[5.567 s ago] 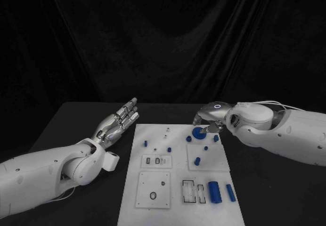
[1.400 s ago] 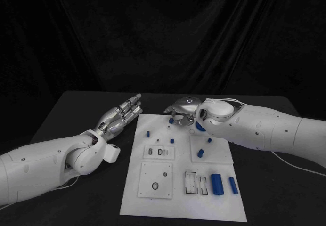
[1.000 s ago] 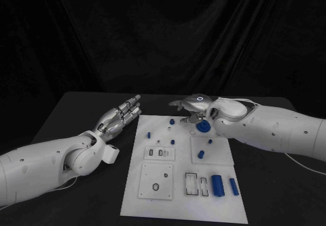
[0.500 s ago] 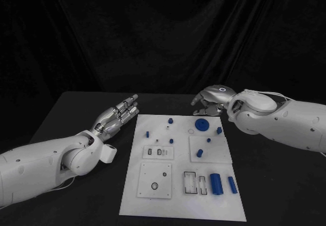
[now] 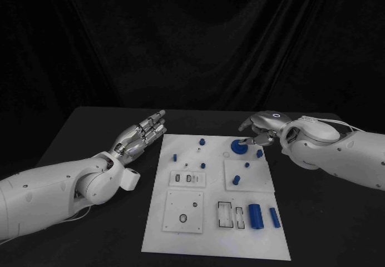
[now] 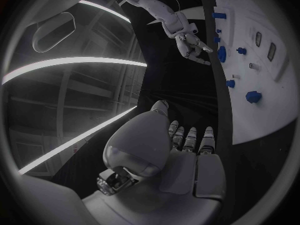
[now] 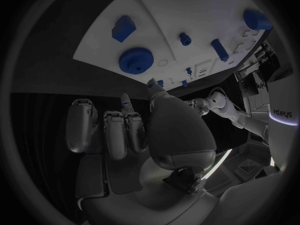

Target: Assemble the parts on the task board

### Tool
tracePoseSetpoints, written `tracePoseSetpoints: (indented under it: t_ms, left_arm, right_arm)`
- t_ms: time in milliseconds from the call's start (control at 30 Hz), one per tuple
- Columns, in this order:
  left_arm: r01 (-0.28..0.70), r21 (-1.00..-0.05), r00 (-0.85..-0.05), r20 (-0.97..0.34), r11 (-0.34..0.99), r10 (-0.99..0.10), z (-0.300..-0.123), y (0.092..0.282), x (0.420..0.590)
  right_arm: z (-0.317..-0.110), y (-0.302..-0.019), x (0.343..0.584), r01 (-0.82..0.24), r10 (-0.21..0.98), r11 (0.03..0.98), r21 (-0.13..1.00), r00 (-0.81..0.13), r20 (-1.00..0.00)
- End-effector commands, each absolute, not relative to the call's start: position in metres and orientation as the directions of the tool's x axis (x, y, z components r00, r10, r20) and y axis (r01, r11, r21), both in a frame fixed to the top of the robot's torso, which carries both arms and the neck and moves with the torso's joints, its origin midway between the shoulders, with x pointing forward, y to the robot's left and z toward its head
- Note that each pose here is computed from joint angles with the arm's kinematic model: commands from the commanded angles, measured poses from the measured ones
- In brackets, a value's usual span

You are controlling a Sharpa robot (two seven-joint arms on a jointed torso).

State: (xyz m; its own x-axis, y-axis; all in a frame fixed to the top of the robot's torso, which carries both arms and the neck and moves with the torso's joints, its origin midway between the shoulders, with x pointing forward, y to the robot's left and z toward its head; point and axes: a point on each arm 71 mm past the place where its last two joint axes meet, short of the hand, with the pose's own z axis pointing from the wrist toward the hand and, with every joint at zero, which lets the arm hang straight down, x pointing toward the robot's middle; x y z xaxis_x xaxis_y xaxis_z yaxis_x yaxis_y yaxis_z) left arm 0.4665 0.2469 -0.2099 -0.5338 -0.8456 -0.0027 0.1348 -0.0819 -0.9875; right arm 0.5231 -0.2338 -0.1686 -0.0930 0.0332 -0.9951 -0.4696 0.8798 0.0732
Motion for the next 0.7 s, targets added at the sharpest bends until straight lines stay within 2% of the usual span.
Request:
tracePoseSetpoints:
  t_ms: [33, 700]
  left_arm:
    - [0.143, -0.985, -0.546, 0.005, -0.099, -0.837, -0.209, 0.245, 0.466]
    - [0.136, -0.985, -0.553, 0.009, -0.101, -0.833, -0.210, 0.244, 0.466]
  right_arm:
    - [-0.174, -0.237, 0.523, -0.428, 0.027, 0.900, 0.081, -0.131, -0.991]
    - [-0.194, -0.235, 0.522, -0.426, -0.015, 0.903, 0.064, -0.179, -0.984]
